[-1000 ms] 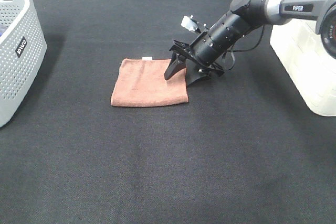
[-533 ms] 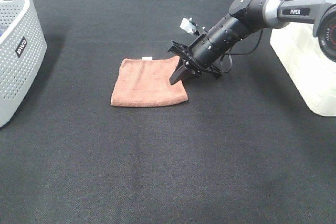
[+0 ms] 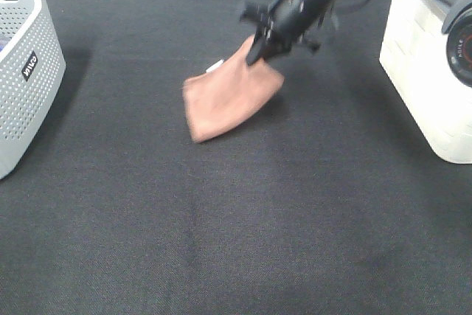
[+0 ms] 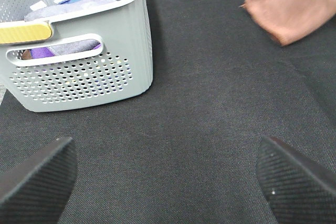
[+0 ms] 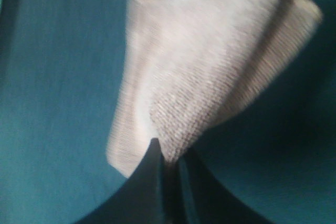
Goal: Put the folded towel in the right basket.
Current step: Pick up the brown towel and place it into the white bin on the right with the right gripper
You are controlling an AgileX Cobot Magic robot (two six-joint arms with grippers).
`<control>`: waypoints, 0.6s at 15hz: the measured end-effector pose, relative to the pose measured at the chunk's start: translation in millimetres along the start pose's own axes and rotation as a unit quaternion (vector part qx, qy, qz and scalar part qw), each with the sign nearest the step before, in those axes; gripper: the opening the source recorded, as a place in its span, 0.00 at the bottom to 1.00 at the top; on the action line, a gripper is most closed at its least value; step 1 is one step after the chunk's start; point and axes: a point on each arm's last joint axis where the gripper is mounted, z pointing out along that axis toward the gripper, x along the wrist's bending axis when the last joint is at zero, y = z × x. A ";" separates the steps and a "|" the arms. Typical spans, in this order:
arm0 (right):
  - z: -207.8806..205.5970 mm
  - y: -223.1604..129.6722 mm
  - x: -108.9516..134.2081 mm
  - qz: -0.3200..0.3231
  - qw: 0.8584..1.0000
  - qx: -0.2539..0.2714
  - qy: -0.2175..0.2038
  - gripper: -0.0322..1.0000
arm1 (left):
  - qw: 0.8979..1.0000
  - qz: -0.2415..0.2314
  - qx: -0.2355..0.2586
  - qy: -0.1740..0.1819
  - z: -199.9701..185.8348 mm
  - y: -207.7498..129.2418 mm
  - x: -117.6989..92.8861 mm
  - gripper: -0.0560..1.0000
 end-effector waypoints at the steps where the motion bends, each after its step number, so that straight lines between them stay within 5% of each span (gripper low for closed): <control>1: -22.9 8.1 10.3 -0.005 0.999 -0.027 -0.022 0.03 | 1.000 0.000 0.000 0.000 0.0 0.0 0.0 0.89; 9: -173.1 12.5 80.7 -0.091 0.974 -0.164 -0.126 0.03 | 1.000 0.000 0.000 0.000 0.0 0.0 0.0 0.89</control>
